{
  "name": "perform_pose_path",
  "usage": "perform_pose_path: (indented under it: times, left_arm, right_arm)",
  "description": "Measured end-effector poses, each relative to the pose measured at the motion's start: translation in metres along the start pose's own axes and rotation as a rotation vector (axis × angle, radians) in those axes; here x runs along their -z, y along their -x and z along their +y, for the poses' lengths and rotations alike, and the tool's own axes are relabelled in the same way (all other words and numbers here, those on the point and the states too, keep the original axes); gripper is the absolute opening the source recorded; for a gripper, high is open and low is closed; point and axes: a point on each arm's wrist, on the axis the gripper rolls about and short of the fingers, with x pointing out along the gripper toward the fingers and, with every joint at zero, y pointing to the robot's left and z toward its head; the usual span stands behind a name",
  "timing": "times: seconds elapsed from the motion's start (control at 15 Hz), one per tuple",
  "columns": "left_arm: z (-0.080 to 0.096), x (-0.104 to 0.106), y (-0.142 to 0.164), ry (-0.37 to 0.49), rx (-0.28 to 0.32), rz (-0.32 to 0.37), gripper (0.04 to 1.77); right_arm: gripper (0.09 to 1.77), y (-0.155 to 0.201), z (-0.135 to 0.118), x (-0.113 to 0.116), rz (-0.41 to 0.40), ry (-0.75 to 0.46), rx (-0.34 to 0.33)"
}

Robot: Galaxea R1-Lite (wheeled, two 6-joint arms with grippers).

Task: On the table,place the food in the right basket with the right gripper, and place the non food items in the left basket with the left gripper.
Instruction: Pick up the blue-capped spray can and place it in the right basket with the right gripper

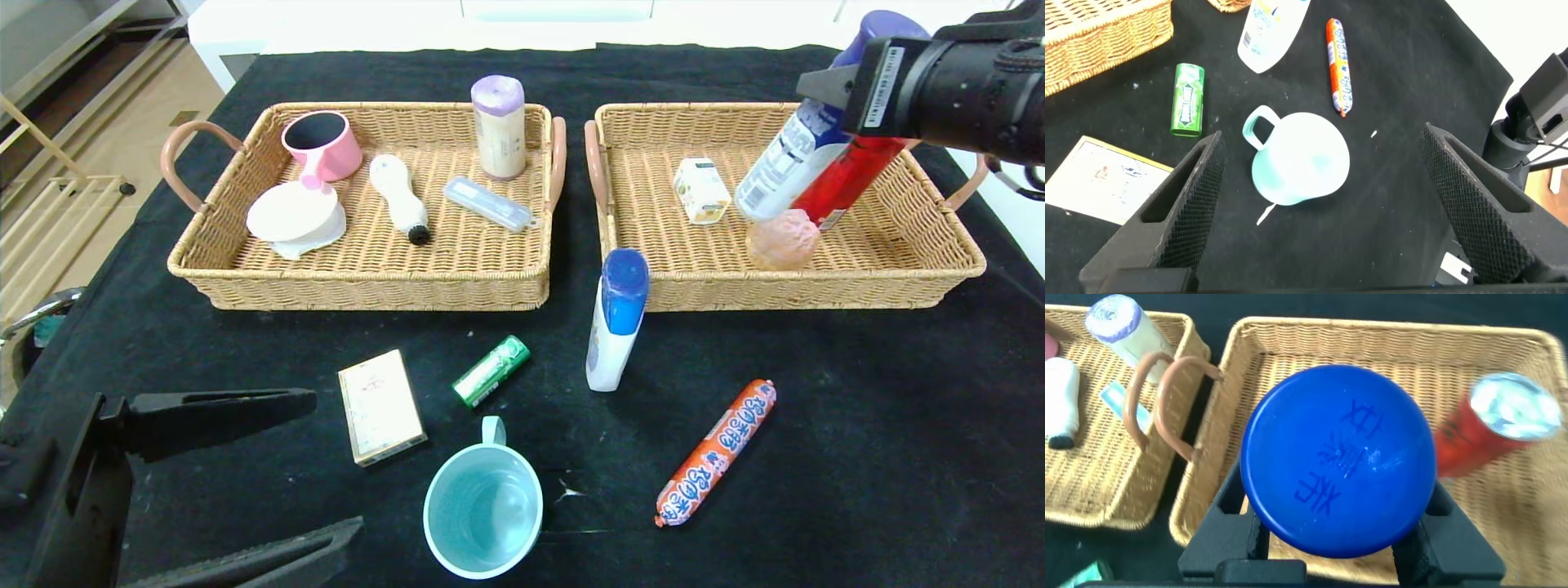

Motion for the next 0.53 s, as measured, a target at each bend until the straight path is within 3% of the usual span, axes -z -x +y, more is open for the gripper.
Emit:
perform_pose_path:
  times: [0.33, 0.53]
  left_arm:
    - [0.000, 0.001, -0.001, 0.002, 0.000, 0.007, 1.72]
    - [0.001, 0.001, -0.002, 0.004, 0.000, 0.010, 1.72]
  right_arm:
    - [0.86, -0.034, 0.025, 0.013, 0.023, 0.005, -0.033]
    - [0.86, -0.051, 0.034, 0.017, -0.036, -0.008, -0.046]
